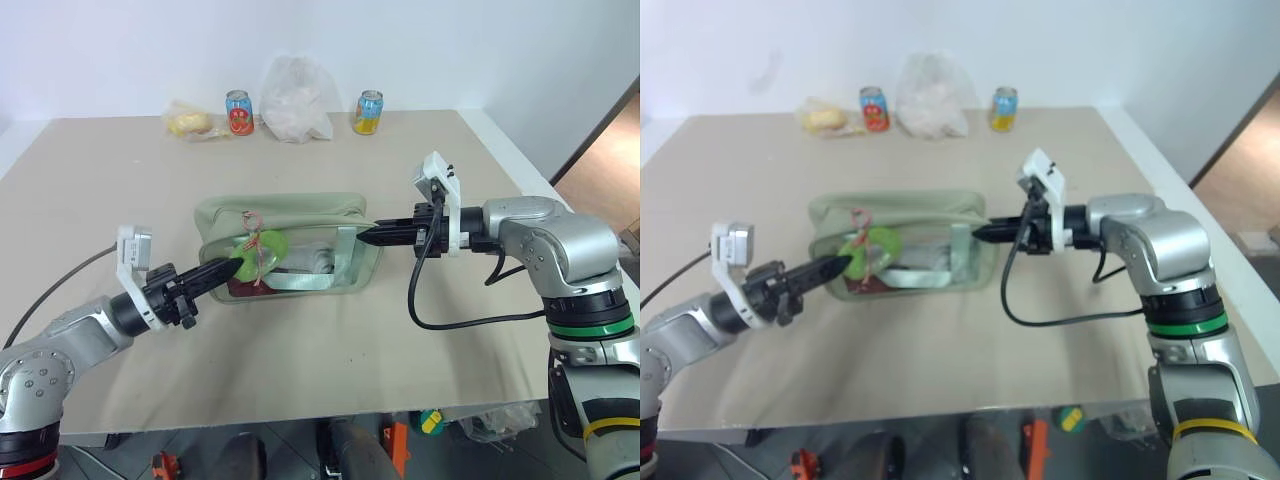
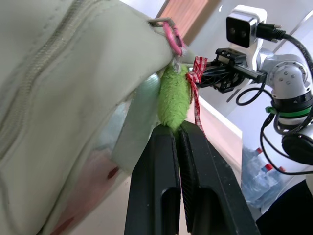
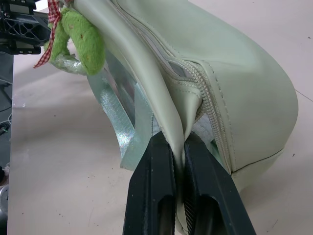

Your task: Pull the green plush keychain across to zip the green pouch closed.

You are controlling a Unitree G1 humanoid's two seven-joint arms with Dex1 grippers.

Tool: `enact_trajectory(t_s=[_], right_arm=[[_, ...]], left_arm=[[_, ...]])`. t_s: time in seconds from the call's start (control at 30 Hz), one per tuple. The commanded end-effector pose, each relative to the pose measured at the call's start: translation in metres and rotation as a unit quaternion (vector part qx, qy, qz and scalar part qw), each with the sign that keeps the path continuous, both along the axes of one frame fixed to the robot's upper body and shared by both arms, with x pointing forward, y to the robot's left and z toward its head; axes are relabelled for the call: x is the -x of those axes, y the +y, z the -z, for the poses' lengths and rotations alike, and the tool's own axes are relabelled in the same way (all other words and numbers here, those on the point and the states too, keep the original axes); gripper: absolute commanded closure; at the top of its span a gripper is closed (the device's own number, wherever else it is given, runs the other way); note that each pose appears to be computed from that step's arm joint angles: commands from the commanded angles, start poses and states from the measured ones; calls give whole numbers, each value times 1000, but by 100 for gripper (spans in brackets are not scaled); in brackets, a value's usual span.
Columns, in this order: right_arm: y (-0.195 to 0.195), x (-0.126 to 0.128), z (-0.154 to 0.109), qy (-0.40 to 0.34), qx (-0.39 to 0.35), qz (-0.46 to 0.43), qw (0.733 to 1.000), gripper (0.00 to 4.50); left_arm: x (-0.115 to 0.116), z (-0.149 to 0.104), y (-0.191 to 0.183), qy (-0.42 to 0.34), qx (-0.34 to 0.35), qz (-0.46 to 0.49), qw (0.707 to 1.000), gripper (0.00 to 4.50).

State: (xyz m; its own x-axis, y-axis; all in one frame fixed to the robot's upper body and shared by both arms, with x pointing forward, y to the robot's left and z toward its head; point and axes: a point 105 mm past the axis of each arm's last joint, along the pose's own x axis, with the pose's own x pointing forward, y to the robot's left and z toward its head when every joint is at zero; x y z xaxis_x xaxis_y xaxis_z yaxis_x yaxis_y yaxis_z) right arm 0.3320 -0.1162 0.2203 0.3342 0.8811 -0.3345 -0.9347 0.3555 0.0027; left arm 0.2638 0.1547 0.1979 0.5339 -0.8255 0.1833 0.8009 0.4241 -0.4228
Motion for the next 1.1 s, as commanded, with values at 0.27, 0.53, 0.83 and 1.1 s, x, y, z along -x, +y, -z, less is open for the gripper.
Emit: enact_trajectory(t_s=[0.27,0.53,0.83,1.1], right_arm=[[-2,0,-7,-14,2,2,1000,450],[-2,0,-6,-15,1,5,1000,450],[-2,-1,-7,-17,0,7,1000,450],[-2,-1,-7,-17,0,9,1000,450]], left_arm=[[0,-97,0,-67,222,16,973,445],[-16,-77,-1,-38,158,-35,986,445],[-18,-50,-16,-16,64,-25,998,188],[-4,-71,-10,-55,84,2,995,51]])
